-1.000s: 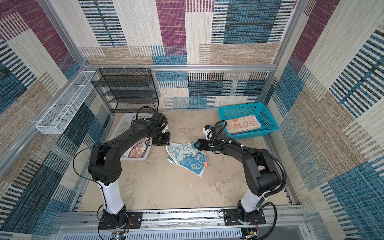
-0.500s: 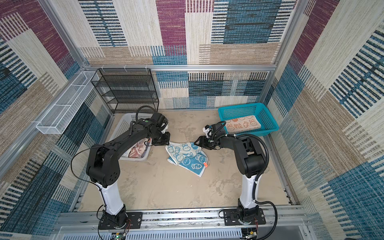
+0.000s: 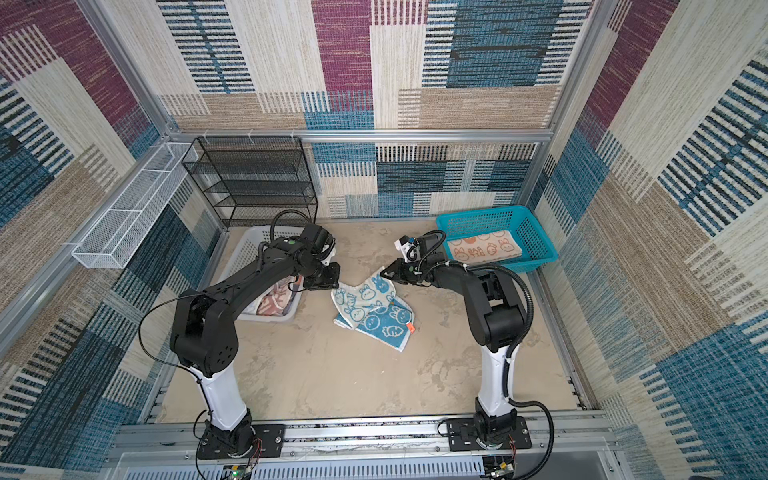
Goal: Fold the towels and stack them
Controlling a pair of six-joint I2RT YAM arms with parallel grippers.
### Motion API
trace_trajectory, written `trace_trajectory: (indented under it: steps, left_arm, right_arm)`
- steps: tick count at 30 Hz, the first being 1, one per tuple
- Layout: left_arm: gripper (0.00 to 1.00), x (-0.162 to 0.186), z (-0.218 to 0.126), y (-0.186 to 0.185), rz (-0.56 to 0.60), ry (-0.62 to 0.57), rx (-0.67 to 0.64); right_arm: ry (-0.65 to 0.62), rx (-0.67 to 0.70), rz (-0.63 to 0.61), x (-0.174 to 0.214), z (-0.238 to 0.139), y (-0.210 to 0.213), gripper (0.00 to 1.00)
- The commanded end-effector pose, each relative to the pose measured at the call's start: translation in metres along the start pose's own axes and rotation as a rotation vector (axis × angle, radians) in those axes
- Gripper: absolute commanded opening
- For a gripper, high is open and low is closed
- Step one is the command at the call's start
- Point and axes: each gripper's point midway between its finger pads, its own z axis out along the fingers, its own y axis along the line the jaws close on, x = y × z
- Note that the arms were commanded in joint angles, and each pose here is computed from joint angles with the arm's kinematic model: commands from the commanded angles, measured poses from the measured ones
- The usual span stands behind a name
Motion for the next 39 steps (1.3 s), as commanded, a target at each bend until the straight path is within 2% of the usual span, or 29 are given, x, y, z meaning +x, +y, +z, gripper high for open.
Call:
trace_trajectory:
  steps: [1, 6, 12, 19, 22, 25, 27, 31, 39]
  left_arm:
    - [0.00, -0.013, -0.023, -0.013, 0.042, -0.069, 0.037]
    - [0.00, -0.008, -0.042, -0.029, 0.066, -0.093, 0.084]
    - [0.00, 0.026, -0.030, -0.041, 0.117, -0.024, 0.093]
    - [0.00, 0.061, -0.002, -0.003, 0.094, 0.097, -0.051]
    - [0.00, 0.065, 0.004, -0.002, 0.092, 0.118, -0.053]
    - [0.00, 0.063, 0.005, -0.001, 0.095, 0.117, -0.057]
    - [0.00, 0.062, 0.004, -0.001, 0.098, 0.112, -0.062]
    - [0.00, 0.059, 0.004, -0.002, 0.103, 0.107, -0.062]
    - [0.00, 0.059, 0.006, -0.002, 0.107, 0.104, -0.060]
  right_arm:
    - [-0.030, -0.025, -0.076, -0.007, -0.013, 0.026, 0.17]
    - [-0.020, 0.014, -0.084, 0.027, -0.030, 0.033, 0.14]
    - [0.041, 0.083, -0.050, 0.085, -0.032, 0.016, 0.12]
    - [0.098, 0.224, 0.041, 0.136, -0.036, -0.032, 0.11]
    - [0.096, 0.230, 0.032, 0.134, -0.036, -0.032, 0.13]
    - [0.074, 0.242, 0.020, 0.120, -0.037, -0.029, 0.25]
    - [0.051, 0.226, 0.015, 0.106, -0.039, -0.024, 0.40]
    - [0.028, 0.207, -0.008, 0.085, -0.039, -0.018, 0.54]
    - [0.041, 0.157, -0.034, 0.067, -0.022, -0.016, 0.52]
